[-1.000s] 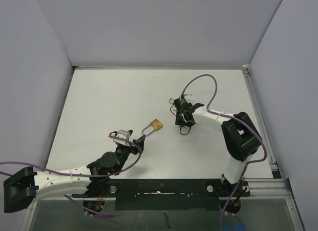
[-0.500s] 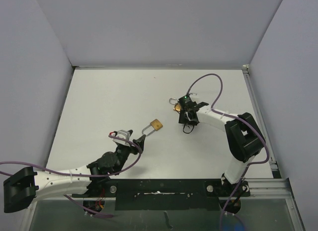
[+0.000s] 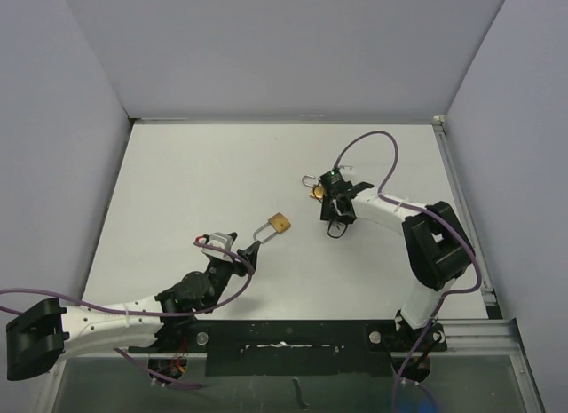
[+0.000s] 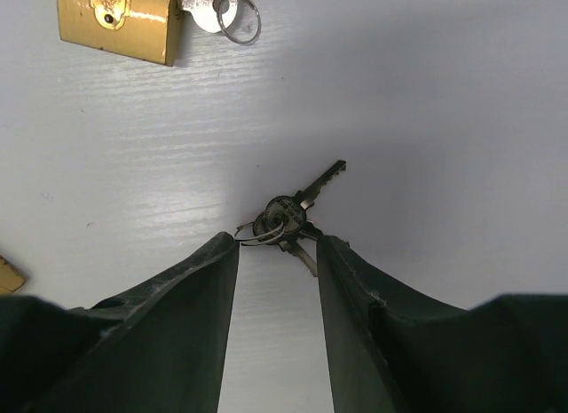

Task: Unlock with the key

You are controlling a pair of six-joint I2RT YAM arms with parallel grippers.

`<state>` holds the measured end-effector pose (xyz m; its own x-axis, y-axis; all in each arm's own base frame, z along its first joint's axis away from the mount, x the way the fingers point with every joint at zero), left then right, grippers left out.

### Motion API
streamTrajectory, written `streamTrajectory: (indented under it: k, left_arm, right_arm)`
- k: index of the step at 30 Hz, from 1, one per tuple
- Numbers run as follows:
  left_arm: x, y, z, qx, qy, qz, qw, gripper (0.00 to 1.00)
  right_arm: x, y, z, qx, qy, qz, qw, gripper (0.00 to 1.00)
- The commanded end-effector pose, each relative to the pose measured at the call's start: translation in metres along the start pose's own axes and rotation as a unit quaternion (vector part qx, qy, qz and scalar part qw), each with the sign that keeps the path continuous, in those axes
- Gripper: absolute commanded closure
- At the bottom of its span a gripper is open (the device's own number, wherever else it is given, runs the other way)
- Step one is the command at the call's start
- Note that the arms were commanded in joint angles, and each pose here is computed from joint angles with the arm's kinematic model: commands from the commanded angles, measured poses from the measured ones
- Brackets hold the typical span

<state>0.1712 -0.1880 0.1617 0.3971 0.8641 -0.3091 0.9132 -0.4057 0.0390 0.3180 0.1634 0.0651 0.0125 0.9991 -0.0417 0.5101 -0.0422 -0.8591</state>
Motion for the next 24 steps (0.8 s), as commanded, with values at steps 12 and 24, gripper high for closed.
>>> streamTrajectory:
  k: [12, 24]
  left_arm:
    - [-0.004, 0.001, -0.010, -0.020, -0.026, 0.004, 0.999, 0.36]
    - [-0.003, 0.003, -0.008, -0.019, -0.021, 0.002, 1.000, 0.36]
  right_arm:
    - [0.006, 0.011, -0.022, -0.026, -0.020, -0.011, 0.999, 0.62]
    - [0.008, 0.012, -0.038, -0.049, -0.062, -0.012, 0.997, 0.68]
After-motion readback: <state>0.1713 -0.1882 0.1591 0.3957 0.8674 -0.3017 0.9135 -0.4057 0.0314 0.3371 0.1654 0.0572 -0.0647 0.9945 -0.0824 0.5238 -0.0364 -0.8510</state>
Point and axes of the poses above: each gripper's point midway between its finger pads, its own y axis out along the fingers, its own x axis along the line the jaws close on, z = x × y, the point moved 4 cm from there along -y, back along the fingers, and after that the axes turned 7 degrees about -y, right-handed, at the moved point
